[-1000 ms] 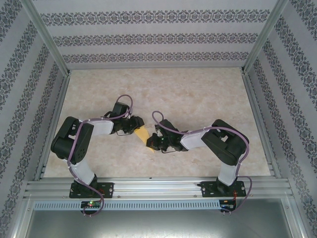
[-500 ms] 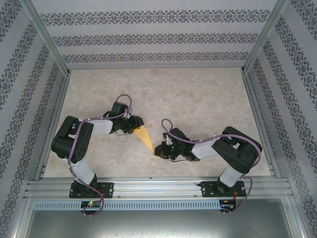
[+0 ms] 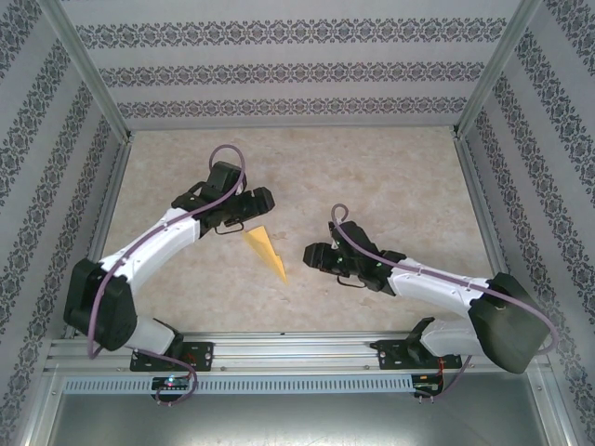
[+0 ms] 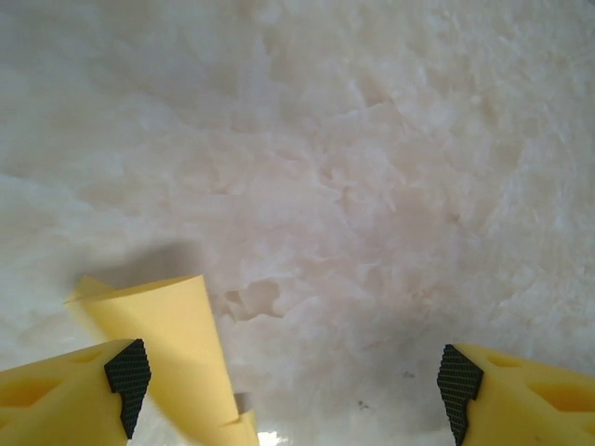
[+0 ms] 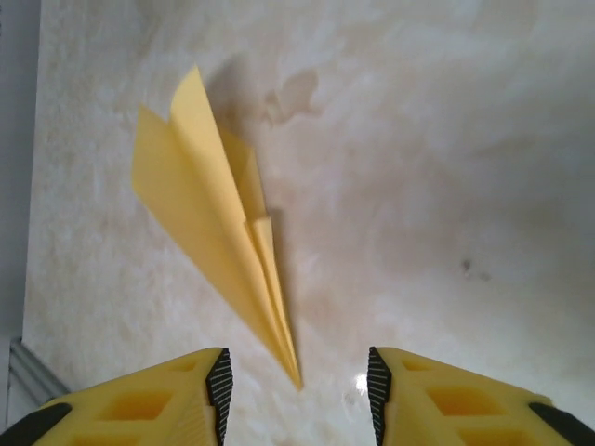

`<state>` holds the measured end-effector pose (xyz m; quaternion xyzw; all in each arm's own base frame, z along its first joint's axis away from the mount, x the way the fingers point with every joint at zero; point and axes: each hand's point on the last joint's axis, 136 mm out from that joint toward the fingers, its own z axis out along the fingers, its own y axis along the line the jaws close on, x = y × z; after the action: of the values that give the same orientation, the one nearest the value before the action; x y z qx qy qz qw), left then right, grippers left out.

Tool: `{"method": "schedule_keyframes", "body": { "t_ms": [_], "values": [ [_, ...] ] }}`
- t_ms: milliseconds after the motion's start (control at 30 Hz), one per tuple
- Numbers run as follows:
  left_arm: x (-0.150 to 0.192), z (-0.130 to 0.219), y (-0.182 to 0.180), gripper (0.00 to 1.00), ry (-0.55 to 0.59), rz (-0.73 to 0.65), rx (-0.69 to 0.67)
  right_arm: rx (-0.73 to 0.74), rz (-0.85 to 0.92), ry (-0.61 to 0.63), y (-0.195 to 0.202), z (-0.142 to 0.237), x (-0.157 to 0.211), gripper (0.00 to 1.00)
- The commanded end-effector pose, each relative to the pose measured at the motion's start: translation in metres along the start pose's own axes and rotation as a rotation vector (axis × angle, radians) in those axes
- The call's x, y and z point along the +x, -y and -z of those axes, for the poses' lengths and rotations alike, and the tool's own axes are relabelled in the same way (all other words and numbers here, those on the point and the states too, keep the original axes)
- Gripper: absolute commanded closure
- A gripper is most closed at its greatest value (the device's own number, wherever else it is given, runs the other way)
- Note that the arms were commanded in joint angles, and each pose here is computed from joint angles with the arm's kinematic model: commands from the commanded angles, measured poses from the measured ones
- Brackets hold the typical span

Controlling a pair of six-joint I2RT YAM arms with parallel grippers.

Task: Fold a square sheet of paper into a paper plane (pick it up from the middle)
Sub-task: Move a paper plane to the center of the table.

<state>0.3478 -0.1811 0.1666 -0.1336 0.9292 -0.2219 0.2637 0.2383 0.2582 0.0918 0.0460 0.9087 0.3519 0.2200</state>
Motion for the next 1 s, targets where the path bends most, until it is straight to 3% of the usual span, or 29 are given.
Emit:
{"method": "schedule_keyframes", "body": {
  "t_ms": [0, 300, 533, 967],
  "values": [
    [0.050, -0.006, -0.059, 0.15, -0.139, 0.000, -0.305, 0.037, 0.086, 0.005, 0.002, -0.007, -0.009, 0.54],
    [0.077, -0.027, -0.084, 0.21, -0.227, 0.028, -0.471, -0.053, 0.119, -0.137, -0.028, -0.052, -0.001, 0.54],
    [0.092, -0.031, -0.091, 0.48, -0.247, 0.045, -0.432, -0.109, 0.140, -0.227, -0.040, -0.083, 0.009, 0.53],
    [0.094, -0.027, -0.106, 0.48, -0.242, 0.065, -0.423, -0.190, 0.156, -0.321, -0.057, -0.106, 0.021, 0.52]
  ]
}}
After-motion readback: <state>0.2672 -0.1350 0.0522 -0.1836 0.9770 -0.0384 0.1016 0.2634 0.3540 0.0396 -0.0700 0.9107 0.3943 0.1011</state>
